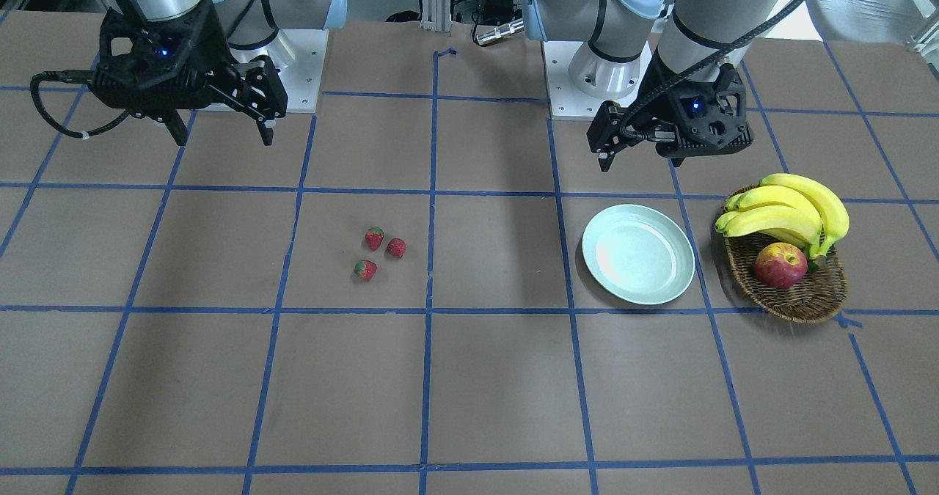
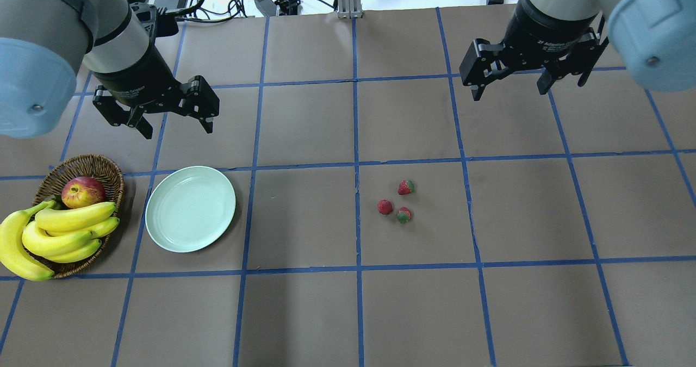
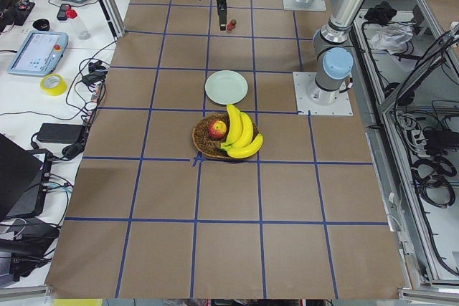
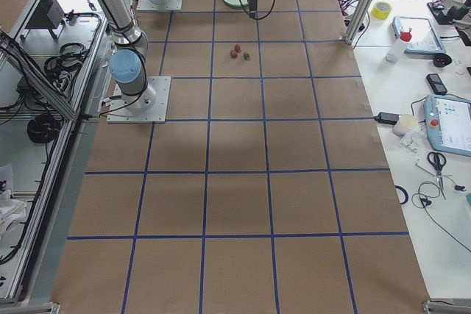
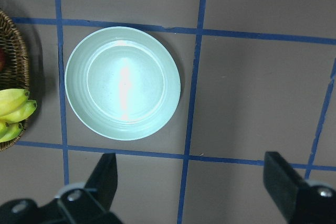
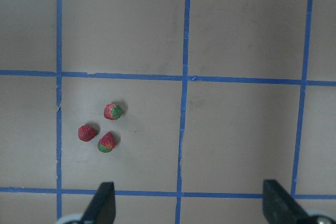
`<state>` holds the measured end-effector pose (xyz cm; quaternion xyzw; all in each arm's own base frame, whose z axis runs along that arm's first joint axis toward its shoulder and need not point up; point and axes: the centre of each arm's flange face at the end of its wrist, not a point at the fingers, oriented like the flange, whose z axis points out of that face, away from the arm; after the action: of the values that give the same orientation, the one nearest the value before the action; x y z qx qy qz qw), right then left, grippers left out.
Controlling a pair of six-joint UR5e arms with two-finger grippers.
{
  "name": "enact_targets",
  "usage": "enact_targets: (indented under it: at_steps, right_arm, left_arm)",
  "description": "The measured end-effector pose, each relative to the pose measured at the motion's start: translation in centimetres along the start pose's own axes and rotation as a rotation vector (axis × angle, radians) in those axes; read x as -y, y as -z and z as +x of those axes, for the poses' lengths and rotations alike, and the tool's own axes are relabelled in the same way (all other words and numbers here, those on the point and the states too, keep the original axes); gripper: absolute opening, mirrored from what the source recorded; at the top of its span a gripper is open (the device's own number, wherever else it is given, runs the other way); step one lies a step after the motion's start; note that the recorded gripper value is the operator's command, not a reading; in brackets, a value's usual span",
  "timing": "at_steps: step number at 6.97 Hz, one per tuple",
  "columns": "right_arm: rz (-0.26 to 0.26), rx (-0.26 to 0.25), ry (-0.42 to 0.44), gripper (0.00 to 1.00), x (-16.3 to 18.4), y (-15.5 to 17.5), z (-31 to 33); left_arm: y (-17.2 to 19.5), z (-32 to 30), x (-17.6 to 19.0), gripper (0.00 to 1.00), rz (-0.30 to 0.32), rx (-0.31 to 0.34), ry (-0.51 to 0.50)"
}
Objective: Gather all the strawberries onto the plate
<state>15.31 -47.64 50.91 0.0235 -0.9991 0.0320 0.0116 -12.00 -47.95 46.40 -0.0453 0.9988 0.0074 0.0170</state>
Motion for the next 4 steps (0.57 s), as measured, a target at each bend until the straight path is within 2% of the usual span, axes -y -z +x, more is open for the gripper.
enact_targets:
  at_steps: [4]
  right_arm:
    - [-0.001,0.0,0.0,1.0,0.03,-0.04,0.0]
  left_arm:
    - [0.51,-0.04,-0.02,1.0,0.011,0.005,-0.001]
